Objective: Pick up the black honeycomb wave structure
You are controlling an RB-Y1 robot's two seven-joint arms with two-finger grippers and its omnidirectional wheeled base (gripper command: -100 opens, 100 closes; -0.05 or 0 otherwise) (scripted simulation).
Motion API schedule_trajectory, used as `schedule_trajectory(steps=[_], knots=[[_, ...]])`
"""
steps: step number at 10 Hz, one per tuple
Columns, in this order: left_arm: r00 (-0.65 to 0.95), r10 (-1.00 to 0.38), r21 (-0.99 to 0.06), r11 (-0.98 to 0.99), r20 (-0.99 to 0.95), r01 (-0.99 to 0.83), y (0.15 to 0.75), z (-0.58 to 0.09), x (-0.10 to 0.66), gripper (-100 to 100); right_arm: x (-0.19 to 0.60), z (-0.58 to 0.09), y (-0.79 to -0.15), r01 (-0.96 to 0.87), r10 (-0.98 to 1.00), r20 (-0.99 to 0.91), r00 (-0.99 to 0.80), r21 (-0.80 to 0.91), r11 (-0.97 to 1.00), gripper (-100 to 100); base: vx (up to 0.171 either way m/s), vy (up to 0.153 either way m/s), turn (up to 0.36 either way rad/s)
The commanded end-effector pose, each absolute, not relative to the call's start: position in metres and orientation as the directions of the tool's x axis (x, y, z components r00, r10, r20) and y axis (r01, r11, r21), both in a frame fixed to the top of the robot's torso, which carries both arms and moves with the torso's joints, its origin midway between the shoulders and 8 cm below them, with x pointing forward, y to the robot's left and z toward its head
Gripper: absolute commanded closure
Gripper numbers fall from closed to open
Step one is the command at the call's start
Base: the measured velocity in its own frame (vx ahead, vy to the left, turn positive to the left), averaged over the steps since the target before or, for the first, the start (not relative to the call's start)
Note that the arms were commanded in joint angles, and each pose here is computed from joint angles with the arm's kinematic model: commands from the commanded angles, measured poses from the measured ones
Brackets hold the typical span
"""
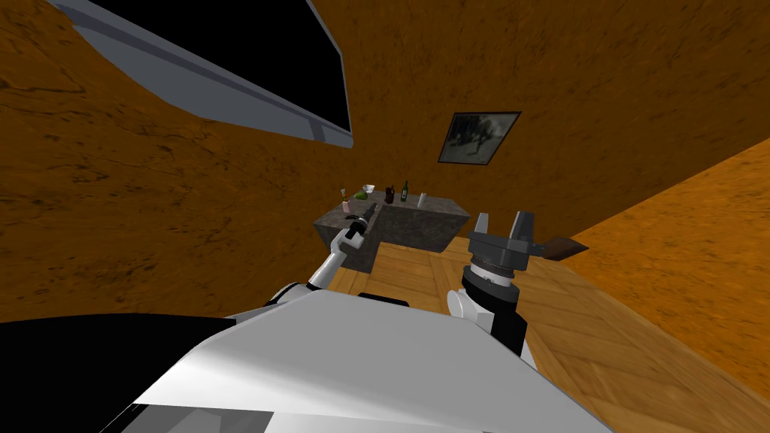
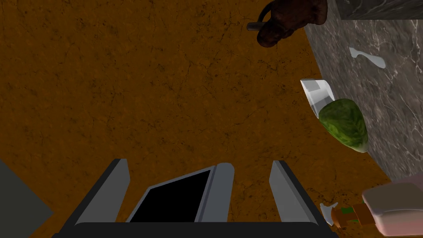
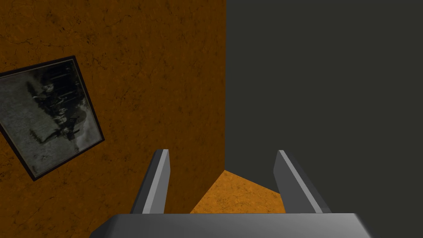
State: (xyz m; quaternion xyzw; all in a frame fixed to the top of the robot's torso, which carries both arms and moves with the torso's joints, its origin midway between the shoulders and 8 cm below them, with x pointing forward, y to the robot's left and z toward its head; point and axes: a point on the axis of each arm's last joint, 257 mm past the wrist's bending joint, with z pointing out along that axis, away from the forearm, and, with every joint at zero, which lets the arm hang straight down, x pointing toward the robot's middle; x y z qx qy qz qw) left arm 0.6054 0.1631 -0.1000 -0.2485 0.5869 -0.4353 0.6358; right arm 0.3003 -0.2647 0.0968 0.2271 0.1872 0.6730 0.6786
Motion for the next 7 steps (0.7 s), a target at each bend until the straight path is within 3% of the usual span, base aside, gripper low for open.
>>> schedule_trajectory(steps=[1,7], knots=[[-0.081,-0.837,-0.828,0.514,-0.541,0.225,0.165,-0.111,0.616,-100,0.3,0.097,-0.265,-0.828,0.998,0.052,0.024,0.56,-0.009,0,-0.028,-0.007,0.016],[-0.113,-0.808,-0.816,0.571,-0.578,0.087,0.178,-0.133,0.658,-100,0.3,0.097,-0.265,-0.828,0.998,0.052,0.024,0.56,-0.009,0,-0.012,-0.006,0.03]])
